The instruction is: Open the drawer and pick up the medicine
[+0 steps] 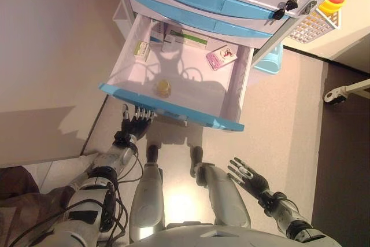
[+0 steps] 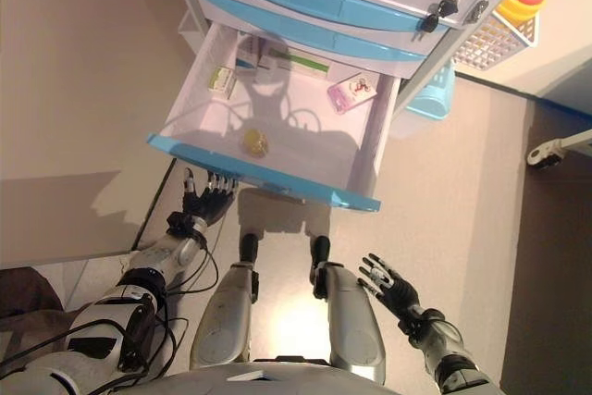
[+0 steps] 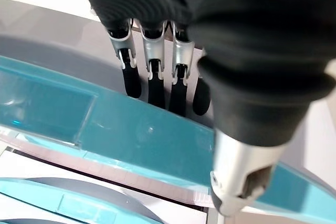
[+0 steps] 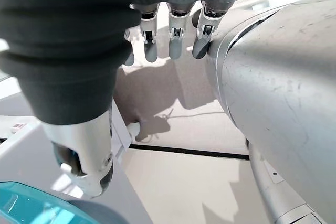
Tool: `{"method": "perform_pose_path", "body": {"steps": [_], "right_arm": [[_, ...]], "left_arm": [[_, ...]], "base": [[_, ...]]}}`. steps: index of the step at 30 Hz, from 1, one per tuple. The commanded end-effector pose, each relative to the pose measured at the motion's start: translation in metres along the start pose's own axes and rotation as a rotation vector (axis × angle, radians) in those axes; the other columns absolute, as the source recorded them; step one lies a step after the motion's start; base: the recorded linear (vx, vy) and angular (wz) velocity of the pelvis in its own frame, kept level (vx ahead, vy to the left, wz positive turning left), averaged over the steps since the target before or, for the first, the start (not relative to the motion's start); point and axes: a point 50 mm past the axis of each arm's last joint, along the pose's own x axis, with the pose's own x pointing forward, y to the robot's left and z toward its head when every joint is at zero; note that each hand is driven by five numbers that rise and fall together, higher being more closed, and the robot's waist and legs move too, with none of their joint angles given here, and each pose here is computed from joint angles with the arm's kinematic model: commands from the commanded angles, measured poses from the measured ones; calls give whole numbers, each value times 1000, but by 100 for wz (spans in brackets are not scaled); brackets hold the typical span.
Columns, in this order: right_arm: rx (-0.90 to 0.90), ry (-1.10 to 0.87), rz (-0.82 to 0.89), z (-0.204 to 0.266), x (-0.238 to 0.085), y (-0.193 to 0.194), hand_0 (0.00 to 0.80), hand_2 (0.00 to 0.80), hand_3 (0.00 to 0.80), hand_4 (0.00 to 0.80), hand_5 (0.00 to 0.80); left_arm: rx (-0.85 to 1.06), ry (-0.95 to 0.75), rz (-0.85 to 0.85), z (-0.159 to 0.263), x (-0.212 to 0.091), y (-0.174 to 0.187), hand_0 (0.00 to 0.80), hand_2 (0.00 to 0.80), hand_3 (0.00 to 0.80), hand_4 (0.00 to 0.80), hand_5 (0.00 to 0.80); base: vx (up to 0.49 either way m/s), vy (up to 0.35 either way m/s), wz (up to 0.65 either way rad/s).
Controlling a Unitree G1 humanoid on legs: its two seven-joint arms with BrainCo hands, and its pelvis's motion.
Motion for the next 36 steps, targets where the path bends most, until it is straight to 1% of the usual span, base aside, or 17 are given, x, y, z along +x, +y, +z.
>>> {"method": "perform_pose_path", "body": {"steps": [1,3,5,6,8,10,12,15,16,17,19,22,24,27,30,31,36], "right_arm": [[4,61,38,-17,-3,5,0,0,0,0,0],[-3,64,32,-17,-3,5,0,0,0,0,0],[-6,63,28,-16,-3,4,0,0,0,0,0],[-3,59,27,-15,-3,4,0,0,0,0,0],[-3,58,27,-14,-3,5,0,0,0,0,0],[-10,60,28,-13,-3,4,0,0,0,0,0],[-13,56,32,-10,-5,4,0,0,0,0,0],[-17,45,38,-7,-7,3,0,0,0,0,0],[-12,37,45,-7,-8,3,0,0,0,0,0],[-7,33,47,-6,-8,3,0,0,0,0,0],[3,23,51,-6,-7,5,0,0,0,0,0],[11,19,56,-5,-2,9,0,0,0,0,0],[13,26,60,-6,0,11,0,0,0,0,0],[15,38,64,-8,2,16,0,0,0,0,0],[17,51,63,-9,2,16,0,0,0,0,0],[20,54,67,-11,2,17,0,0,0,0,0],[27,64,78,-17,2,19,0,0,0,0,0]], "left_arm": [[-36,-271,773,28,-119,124,0,0,0,0,0],[5,-307,769,33,-121,123,0,0,0,0,0],[137,-326,805,40,-126,124,0,0,0,0,0],[185,-333,784,43,-125,122,0,0,0,0,0],[195,-362,692,47,-121,116,0,0,0,0,0],[251,-372,560,50,-116,108,0,0,0,0,0],[311,-369,341,48,-102,92,0,0,0,0,0],[257,-356,48,38,-84,69,0,0,0,0,0],[211,-323,-115,29,-79,59,0,0,0,0,0],[191,-299,-204,22,-78,54,0,0,0,0,0],[199,-241,-378,12,-79,45,0,0,0,0,0],[217,-154,-528,-4,-69,29,0,0,0,0,0],[222,-118,-572,-11,-60,18,0,0,0,0,0],[204,-83,-561,-16,-49,8,0,0,0,0,0],[169,-106,-468,-14,-42,7,0,0,0,0,0],[123,-122,-416,-11,-41,10,0,0,0,0,0],[45,-218,-252,4,-48,29,0,0,0,0,0]], "base": [[-8,31,5],[2,30,3],[0,0,0],[0,0,0],[1,8,-2],[9,20,-8],[-2,17,-10],[-30,2,-4],[0,0,0],[-20,-41,-1],[-18,-66,2],[-4,-55,9],[14,-27,10],[32,-10,9],[11,-4,1],[0,0,0],[0,0,0]]}}
